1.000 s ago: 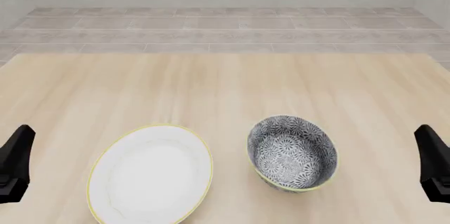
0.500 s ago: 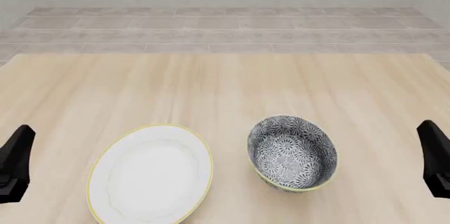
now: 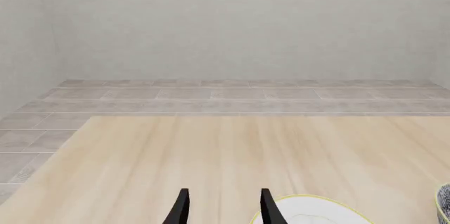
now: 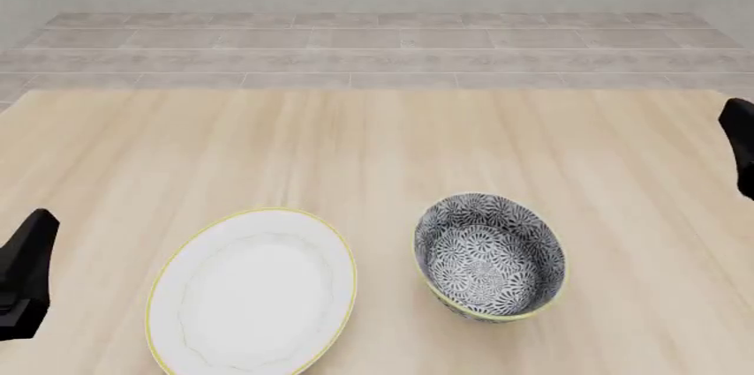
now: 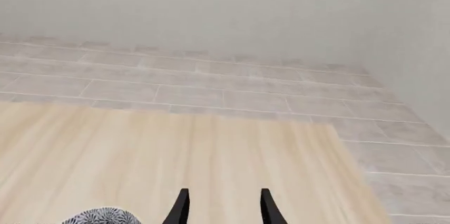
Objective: Put the bowl on the plate.
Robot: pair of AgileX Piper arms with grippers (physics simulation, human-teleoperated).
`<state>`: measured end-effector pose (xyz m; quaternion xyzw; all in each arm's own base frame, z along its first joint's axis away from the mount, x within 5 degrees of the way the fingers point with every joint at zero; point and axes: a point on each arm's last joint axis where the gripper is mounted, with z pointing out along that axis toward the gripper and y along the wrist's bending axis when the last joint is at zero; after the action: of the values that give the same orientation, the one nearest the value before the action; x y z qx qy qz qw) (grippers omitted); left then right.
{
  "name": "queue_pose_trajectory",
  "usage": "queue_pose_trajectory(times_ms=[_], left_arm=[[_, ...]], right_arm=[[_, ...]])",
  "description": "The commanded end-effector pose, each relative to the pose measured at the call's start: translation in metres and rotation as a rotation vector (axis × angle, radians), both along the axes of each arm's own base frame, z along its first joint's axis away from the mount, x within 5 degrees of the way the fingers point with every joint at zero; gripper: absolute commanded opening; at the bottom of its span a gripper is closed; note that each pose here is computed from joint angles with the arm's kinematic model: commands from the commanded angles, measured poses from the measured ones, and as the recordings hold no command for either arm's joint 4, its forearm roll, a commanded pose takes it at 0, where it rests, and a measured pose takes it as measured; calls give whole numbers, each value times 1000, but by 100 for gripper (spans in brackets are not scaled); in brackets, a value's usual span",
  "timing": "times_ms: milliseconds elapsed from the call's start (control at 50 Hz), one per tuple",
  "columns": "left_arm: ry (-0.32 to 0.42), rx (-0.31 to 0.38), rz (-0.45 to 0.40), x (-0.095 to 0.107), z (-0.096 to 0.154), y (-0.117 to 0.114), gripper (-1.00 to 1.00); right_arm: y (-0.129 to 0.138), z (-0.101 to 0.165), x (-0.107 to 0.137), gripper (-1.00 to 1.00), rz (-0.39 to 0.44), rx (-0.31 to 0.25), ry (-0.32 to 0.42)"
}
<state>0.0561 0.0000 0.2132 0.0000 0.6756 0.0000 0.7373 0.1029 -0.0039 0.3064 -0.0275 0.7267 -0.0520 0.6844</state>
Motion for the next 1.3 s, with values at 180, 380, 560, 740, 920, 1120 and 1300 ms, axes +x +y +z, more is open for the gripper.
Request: queue_pose_trajectory(times_ms=[180,380,560,740,920,1120,1300], left_arm=[[0,0,0,0,0,0,100],[0,0,0,0,0,0,100],[0,0,0,0,0,0,100],[0,0,0,0,0,0,100],[0,0,0,0,0,0,100],[0,0,0,0,0,0,100],[0,0,0,0,0,0,100]], right_arm=[[17,29,76,100,107,20,218],[34,32,108,100,146,129,316],[43,22,125,100,148,189,400],[33,4,135,100,93,204,453],[30,-16,141,100,78,188,494],[38,-40,142,100,96,193,555],[49,-54,141,100,121,209,597]])
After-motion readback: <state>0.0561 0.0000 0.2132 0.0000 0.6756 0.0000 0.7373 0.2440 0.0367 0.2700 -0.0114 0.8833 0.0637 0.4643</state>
